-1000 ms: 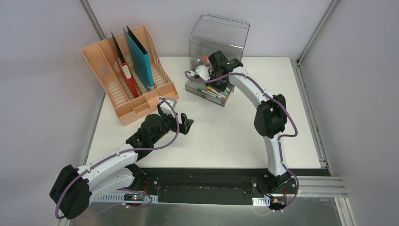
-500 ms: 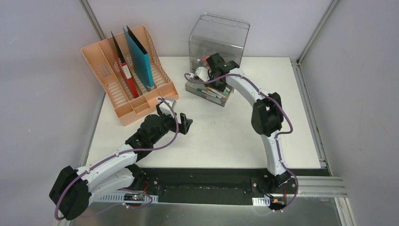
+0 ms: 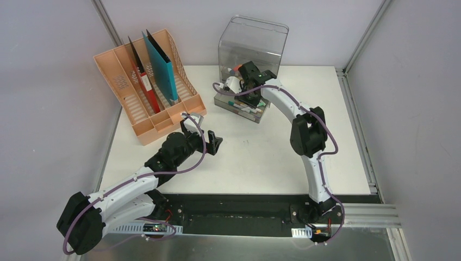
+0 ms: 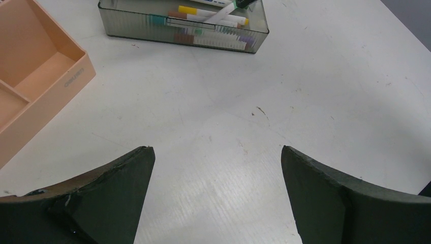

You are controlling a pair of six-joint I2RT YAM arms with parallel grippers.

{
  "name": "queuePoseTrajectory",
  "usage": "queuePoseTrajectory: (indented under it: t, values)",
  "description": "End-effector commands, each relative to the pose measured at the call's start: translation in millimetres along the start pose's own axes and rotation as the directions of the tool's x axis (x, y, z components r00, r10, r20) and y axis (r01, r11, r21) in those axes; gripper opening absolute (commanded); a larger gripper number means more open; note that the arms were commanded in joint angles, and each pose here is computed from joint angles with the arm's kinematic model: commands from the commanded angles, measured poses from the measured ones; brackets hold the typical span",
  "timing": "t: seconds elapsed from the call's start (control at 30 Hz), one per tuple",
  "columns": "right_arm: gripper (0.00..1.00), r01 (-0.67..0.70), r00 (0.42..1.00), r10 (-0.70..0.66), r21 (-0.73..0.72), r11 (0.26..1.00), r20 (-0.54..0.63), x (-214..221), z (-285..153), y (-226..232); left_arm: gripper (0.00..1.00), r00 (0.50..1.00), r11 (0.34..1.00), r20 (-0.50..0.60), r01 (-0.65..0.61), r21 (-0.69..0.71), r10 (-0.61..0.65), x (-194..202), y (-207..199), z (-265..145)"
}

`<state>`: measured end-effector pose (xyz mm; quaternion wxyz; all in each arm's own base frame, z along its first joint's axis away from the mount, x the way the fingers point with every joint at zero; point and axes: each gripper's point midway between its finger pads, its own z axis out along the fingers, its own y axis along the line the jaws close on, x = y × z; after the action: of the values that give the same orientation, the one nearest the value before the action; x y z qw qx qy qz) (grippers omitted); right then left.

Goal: Organize the desk
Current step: Place the stationery in the drawer, then close the drawer in the storage box.

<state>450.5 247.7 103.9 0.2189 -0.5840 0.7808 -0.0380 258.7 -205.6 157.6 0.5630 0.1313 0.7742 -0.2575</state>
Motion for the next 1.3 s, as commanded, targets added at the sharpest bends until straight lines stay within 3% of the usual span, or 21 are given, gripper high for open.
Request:
queuePoseTrajectory:
  t: [0.0, 0.17, 0.4, 0.57, 0.7, 0.77, 1.27]
  values:
    - [0.36, -0.075, 0.982, 0.077, -0.018, 0.997, 0.173, -34.2, -52.7, 1.9, 0.99, 1.000, 1.000, 0.030, 0.005, -0.003, -0.005, -5.6, 1.0, 2.1]
    - [0.35, -0.121, 0.946, 0.167, -0.176, 0.977, 0.278, -48.9, -74.5, 34.6, 0.99, 1.000, 1.000, 0.028, 0.013, 0.007, -0.013, -6.0, -1.6, 5.5]
    - [0.32, -0.082, 0.890, 0.244, -0.391, 0.917, 0.386, -69.1, -101.0, 76.6, 0.99, 0.999, 0.999, 0.033, 0.041, 0.004, -0.041, -8.1, -2.6, 7.9]
    - [0.28, -0.067, 0.880, 0.270, -0.460, 0.885, 0.391, -73.1, -95.0, 92.8, 0.99, 0.994, 0.994, 0.056, 0.100, -0.047, -0.098, -8.0, 6.1, 7.7]
    - [0.17, -0.087, 0.898, 0.262, -0.441, 0.893, 0.354, -68.2, -75.3, 92.1, 0.99, 0.993, 0.991, 0.036, 0.114, -0.064, -0.112, -3.9, 8.6, 7.3]
    - [0.00, -0.099, 0.912, 0.248, -0.410, 0.907, 0.326, -63.4, -61.6, 89.2, 0.99, 0.992, 0.990, 0.028, 0.124, -0.073, -0.123, -2.6, 10.5, 7.0]
    - [0.00, -0.057, 0.983, 0.076, -0.111, 0.992, 0.167, -32.7, 22.5, 57.2, 0.99, 0.986, 0.979, -0.006, 0.166, -0.119, -0.168, 4.9, 21.3, 7.9]
